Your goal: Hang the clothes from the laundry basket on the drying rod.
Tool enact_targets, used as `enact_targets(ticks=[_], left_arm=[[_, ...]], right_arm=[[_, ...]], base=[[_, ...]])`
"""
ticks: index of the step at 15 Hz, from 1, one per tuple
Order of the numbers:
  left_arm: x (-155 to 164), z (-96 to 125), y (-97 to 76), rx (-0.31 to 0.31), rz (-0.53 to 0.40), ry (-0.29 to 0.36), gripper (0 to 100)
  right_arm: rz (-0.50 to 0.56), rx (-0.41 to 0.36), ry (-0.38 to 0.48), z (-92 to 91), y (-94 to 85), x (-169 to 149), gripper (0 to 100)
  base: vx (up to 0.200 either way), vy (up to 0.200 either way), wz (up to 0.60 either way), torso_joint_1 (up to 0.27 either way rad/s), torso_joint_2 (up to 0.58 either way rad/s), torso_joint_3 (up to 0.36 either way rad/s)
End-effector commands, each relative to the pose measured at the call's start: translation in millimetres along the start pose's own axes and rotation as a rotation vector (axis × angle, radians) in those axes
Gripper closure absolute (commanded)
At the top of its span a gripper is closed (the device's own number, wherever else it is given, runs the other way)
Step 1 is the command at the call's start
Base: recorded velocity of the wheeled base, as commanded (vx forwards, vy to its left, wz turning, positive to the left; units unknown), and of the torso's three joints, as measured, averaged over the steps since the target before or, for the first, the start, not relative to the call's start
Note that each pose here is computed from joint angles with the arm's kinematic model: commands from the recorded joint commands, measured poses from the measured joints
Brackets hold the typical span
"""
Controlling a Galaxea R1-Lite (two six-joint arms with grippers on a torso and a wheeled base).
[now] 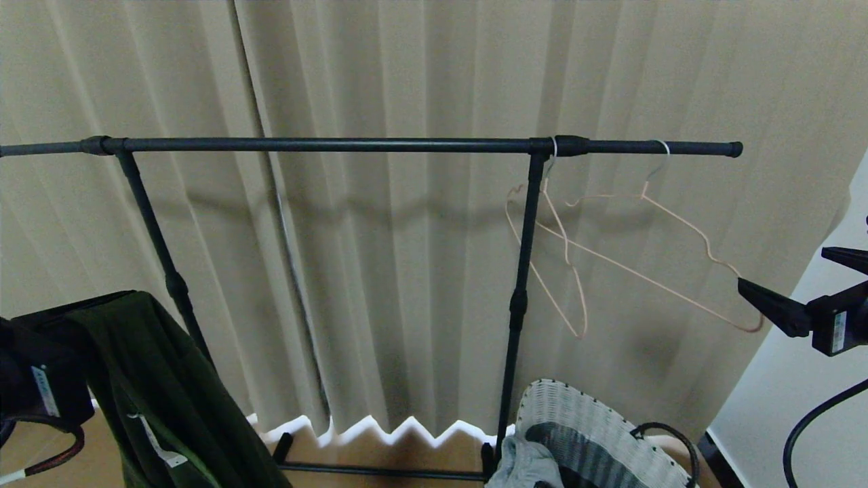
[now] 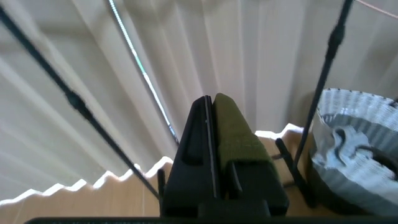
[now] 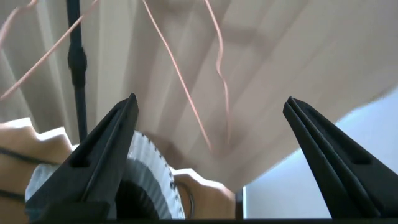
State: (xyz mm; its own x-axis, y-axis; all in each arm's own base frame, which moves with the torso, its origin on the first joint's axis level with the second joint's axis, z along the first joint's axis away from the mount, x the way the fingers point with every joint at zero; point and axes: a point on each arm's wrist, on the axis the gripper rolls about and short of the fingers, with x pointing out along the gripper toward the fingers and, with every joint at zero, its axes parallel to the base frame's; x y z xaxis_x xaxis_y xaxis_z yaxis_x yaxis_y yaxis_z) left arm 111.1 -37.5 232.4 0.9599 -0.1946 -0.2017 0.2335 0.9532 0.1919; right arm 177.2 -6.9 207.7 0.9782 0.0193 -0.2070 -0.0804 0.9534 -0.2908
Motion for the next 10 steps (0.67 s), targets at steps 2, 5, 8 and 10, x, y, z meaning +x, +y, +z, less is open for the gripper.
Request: enact_targets(ticks=[2, 5, 8, 10], left_arm=[[0.3, -2.3, -0.4, 0.001, -0.001, 0.008, 100], [1.1, -2.9, -0.7, 0.008, -0.001, 0.012, 100], [0.5, -5.5, -0.9, 0.009, -0.001, 0.017, 100], [0.0, -10.0, -1.5, 0.010, -0.001, 0.029, 100]], right_arm=[[-0.001, 0.000, 0.005, -0.7, -0.2, 0.6, 0], [-0.036, 0.012, 0.040, -6.3, -7.8, 8.3, 0], [-0.097, 0.032, 0.081, -10.0, -25.4, 19.1, 0], [-0.077, 0.035, 0.063, -4.2, -32.2, 24.0, 0]], base=[[0.200, 0.000, 0.00, 0.000, 0.00, 0.007], [0.133, 0.000, 0.00, 0.003, 0.00, 0.003], [0.000, 0.000, 0.00, 0.000, 0.00, 0.000], [0.000, 0.000, 0.00, 0.000, 0.00, 0.000]])
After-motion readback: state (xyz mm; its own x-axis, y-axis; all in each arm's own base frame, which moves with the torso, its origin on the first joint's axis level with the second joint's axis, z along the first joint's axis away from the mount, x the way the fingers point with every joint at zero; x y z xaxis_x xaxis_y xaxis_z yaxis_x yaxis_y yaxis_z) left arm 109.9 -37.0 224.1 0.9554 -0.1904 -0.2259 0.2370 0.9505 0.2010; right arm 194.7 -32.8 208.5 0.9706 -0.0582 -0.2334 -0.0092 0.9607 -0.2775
